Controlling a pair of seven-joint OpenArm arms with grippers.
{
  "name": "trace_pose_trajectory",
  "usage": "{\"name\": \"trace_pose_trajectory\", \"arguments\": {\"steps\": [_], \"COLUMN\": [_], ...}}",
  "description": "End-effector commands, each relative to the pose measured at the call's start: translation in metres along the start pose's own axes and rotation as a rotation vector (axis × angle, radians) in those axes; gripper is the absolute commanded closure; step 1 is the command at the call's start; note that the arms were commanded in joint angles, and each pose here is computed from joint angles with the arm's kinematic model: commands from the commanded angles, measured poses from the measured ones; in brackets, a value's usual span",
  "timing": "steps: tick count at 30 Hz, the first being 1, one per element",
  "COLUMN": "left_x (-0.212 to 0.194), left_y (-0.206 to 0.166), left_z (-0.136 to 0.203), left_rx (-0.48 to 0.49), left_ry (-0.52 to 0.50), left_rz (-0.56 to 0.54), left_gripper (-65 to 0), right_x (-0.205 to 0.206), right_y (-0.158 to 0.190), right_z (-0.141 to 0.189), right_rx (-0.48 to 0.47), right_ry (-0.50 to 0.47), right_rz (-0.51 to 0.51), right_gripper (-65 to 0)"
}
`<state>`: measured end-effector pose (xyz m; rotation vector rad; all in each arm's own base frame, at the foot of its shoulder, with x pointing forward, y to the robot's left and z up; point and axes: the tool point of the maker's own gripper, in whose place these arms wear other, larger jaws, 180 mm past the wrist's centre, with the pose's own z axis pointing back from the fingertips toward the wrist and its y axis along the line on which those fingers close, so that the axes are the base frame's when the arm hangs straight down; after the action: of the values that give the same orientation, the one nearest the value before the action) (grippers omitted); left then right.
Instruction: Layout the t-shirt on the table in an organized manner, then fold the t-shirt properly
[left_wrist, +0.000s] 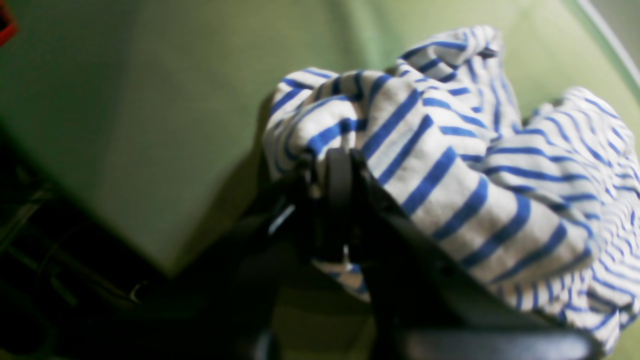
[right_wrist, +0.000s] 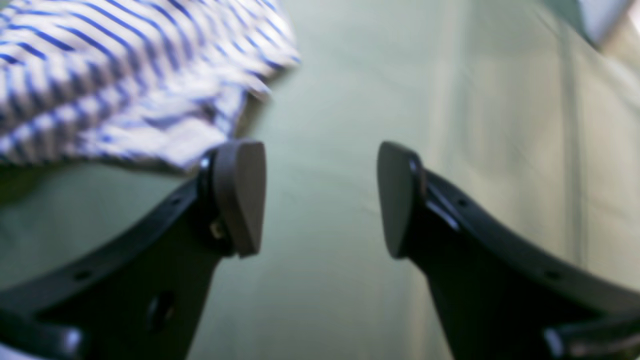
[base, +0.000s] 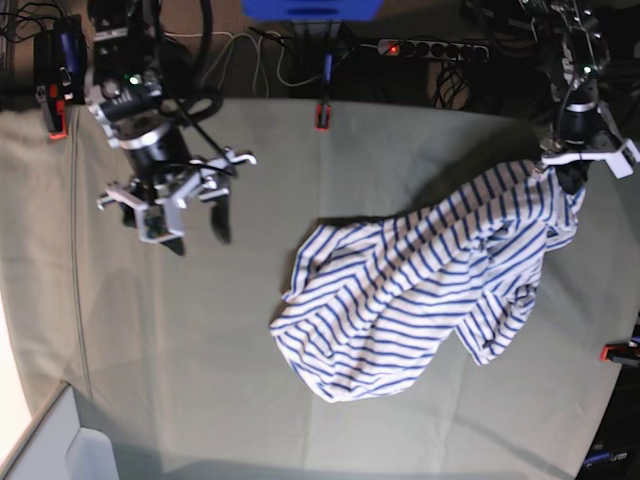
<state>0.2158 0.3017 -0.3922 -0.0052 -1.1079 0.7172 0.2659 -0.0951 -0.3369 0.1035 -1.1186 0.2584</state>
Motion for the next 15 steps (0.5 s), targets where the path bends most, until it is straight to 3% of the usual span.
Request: {"name": "trace_pose_trajectory", "arguments": {"steps": [1, 6, 15], "left_x": [0.017, 0.016, 0.014], "left_y": [-0.004, -0.003, -0.002], "left_z": [0.000, 0.001, 0.002], "left_rx": [-0.018, -0.014, -0.010], "left_ry": [-0.057, -0.054, -0.051], "left_rz": [-0.007, -0.007, -0.009], "left_gripper": [-0.2, -0.2, -0.2], "right_x": [0.012, -0.005, -0.045], "right_y": [0.011, 0.044, 0.060], "right_z": [-0.006, -0.043, -0.120], "right_rx": [0.050, 0.150, 0.185], "right_ry": [-0.043, 0.010, 0.173], "right_rz": [0.024, 0.023, -0.051], "right_gripper": [-36.6, -42.3, -42.7]}}
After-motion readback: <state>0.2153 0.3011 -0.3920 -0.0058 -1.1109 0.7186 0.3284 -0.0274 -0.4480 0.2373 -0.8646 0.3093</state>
